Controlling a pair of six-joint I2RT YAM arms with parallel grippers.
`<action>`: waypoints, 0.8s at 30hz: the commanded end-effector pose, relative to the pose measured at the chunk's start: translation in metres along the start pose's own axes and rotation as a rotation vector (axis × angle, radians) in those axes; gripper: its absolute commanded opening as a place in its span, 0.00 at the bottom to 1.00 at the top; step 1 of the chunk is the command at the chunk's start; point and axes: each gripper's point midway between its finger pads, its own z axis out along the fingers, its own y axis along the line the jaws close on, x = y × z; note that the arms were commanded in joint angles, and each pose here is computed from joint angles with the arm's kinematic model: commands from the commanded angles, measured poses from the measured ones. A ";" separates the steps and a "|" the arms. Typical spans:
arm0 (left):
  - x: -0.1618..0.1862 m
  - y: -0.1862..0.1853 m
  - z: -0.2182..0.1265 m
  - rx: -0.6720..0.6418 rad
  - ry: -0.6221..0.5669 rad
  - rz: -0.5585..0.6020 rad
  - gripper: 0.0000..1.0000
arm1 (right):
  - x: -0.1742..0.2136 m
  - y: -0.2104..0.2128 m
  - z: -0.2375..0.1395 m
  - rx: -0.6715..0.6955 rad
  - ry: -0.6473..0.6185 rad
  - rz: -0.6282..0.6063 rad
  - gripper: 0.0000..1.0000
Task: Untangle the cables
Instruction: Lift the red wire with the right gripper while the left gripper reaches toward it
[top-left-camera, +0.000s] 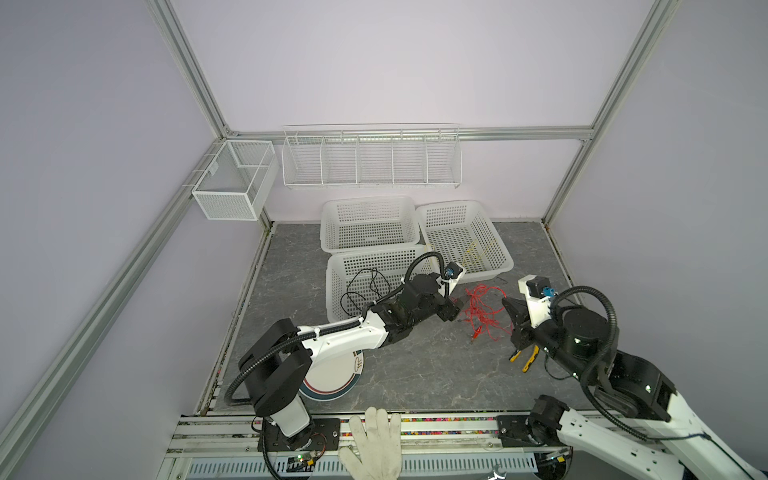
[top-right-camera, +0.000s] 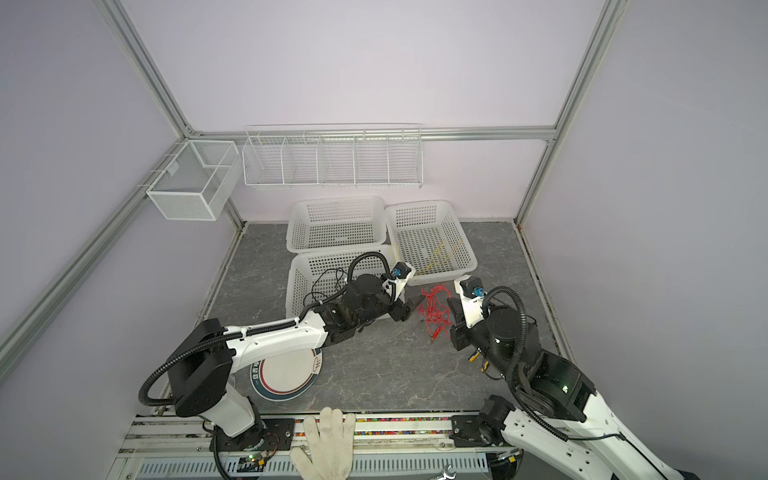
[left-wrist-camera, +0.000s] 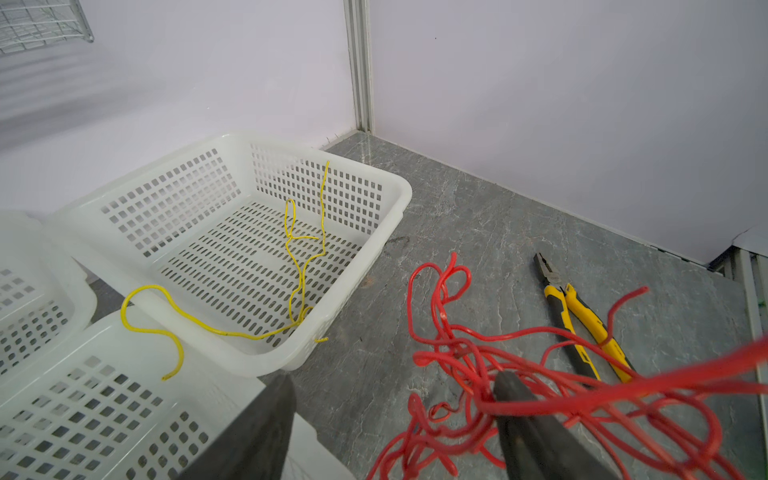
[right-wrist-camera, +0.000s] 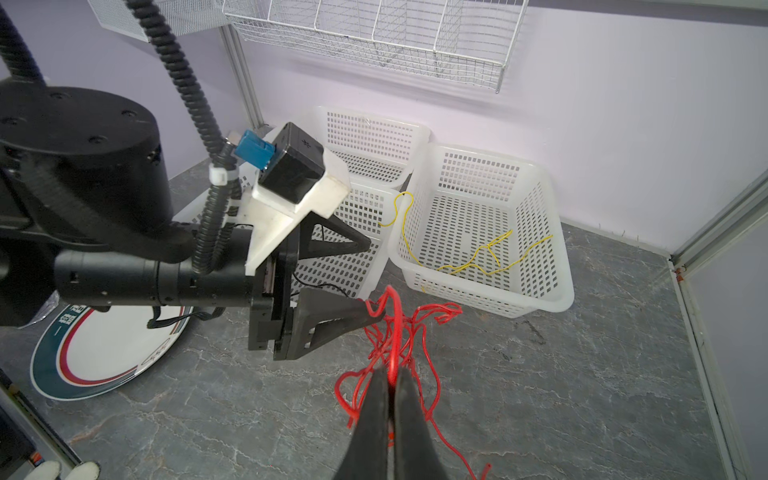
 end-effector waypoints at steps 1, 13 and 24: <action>0.004 0.002 0.006 -0.010 -0.003 0.027 0.76 | -0.013 -0.010 -0.009 0.036 -0.058 0.005 0.06; -0.005 -0.015 -0.014 0.087 -0.078 0.045 0.89 | 0.002 -0.015 0.009 0.108 0.011 0.009 0.06; 0.015 -0.011 -0.019 0.070 -0.043 0.043 0.87 | 0.001 -0.019 -0.001 0.104 -0.019 0.052 0.06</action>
